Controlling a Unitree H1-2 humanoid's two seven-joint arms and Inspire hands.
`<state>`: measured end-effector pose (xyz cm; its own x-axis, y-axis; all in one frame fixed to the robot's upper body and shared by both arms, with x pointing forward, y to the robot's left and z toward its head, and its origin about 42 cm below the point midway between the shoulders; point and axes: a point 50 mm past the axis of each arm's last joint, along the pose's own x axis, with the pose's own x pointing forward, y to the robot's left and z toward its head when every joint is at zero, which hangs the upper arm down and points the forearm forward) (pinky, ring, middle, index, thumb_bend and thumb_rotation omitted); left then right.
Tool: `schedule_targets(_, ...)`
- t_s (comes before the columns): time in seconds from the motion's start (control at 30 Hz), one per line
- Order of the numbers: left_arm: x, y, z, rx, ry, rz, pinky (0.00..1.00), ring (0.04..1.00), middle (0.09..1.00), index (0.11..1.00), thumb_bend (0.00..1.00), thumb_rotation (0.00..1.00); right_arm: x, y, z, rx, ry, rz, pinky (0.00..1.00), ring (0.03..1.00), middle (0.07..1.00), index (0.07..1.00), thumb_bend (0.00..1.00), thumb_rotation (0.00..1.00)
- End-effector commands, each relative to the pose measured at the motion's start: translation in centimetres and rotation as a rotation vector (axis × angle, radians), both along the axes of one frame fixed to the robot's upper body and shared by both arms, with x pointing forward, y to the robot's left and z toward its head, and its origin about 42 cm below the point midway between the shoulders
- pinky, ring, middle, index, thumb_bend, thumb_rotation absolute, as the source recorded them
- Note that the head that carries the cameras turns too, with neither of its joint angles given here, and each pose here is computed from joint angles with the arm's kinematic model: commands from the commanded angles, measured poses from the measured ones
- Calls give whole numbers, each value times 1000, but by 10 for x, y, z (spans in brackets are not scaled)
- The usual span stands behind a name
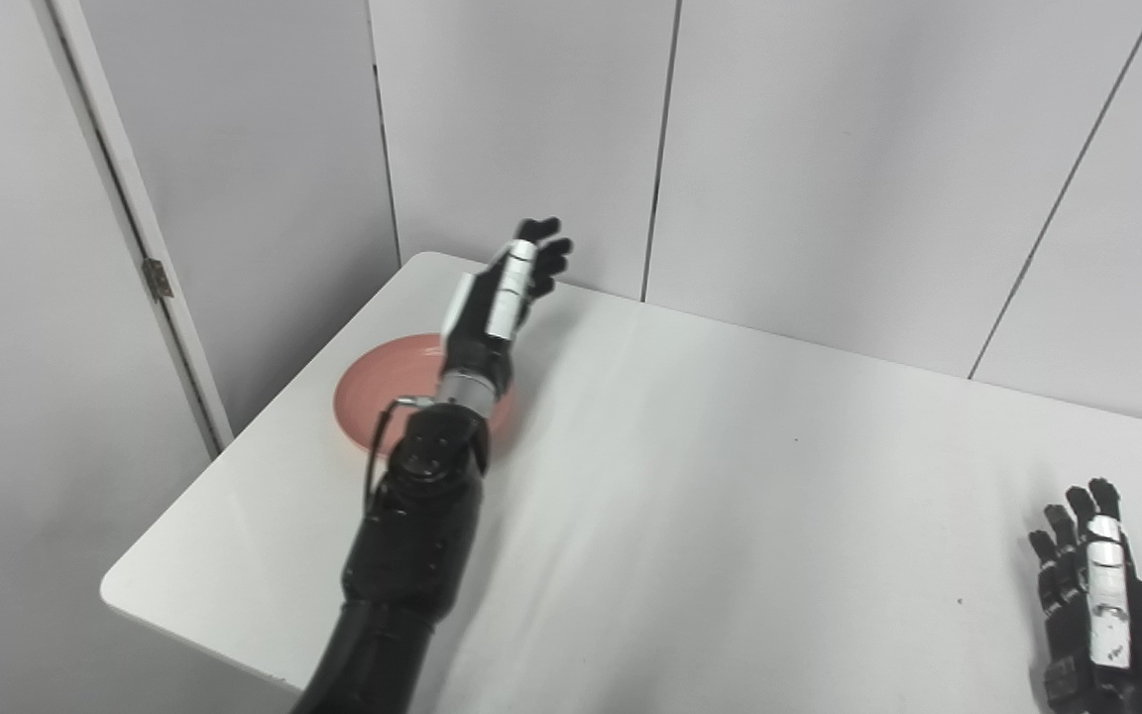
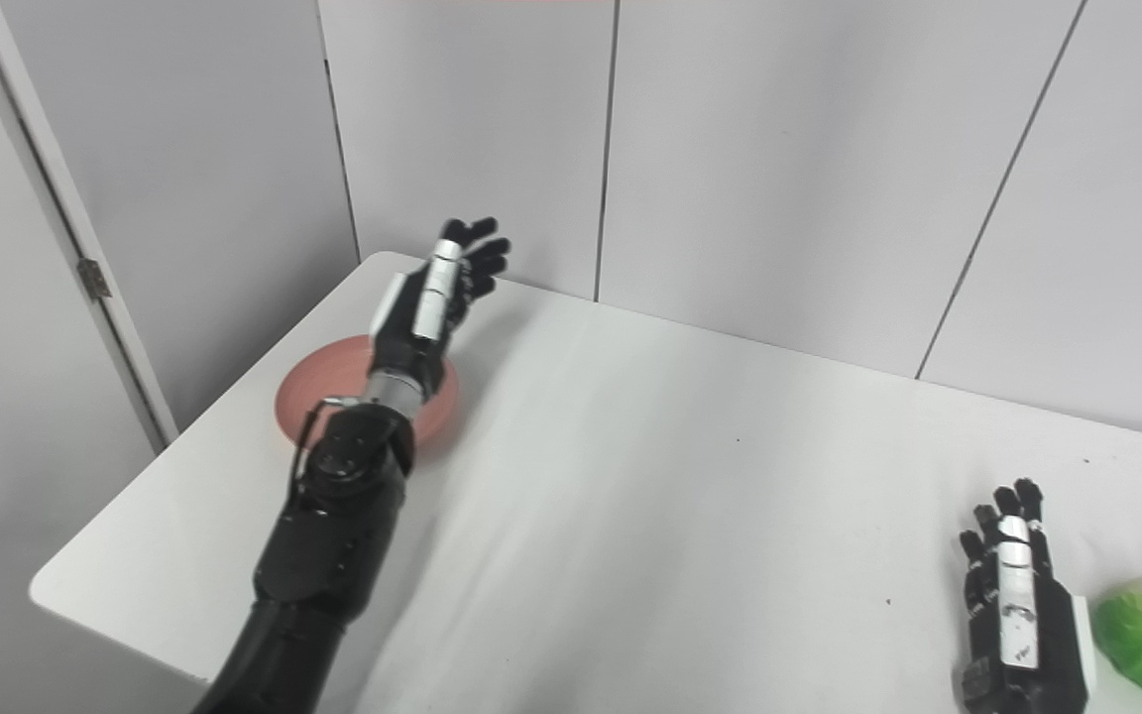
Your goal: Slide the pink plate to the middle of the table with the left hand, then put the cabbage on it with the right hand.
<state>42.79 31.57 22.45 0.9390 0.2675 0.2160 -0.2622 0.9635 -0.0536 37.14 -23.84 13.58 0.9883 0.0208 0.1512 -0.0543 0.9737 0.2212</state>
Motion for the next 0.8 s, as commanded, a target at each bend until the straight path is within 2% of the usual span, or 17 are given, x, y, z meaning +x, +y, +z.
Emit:
schedule_targets(0.0, 5, 24, 24, 64, -94, 65, 759, 753, 737, 735, 795, 999, 1, 0, 15, -2, -51, -1, 1000, 1000, 1000, 1000, 480, 796)
schedule_targets(0.07, 6, 40, 25, 97, -91, 84, 741, 728, 717, 714, 785, 1000, -1, 1, 16, 14, -53, -2, 1000, 1000, 1000, 1000, 471, 790)
schedule_targets(0.2, 6, 71, 26, 157, -61, 117, 750, 734, 717, 720, 776, 1000, -2, 2, 16, 15, -59, 18, 1000, 1000, 1000, 1000, 454, 797)
schedule_targets(0.3, 8, 91, 21, 172, -39, 145, 742, 727, 711, 714, 768, 1000, -1, 2, 17, 13, -56, 13, 1000, 1000, 1000, 1000, 424, 820)
schedule_targets(0.4, 9, 106, 15, 190, -23, 166, 723, 721, 711, 711, 755, 1000, -1, 2, 17, 2, -52, 5, 1000, 1000, 1000, 1000, 437, 807)
schedule_targets(0.63, 11, 132, 7, 204, 22, 200, 718, 721, 704, 706, 736, 1000, -4, 2, 18, 0, -55, 4, 1000, 1000, 1000, 1000, 377, 821)
schedule_targets(0.77, 12, 139, 1, 198, 41, 222, 715, 727, 709, 701, 744, 1000, -4, 1, 18, -16, -51, -2, 1000, 1000, 1000, 1000, 415, 813)
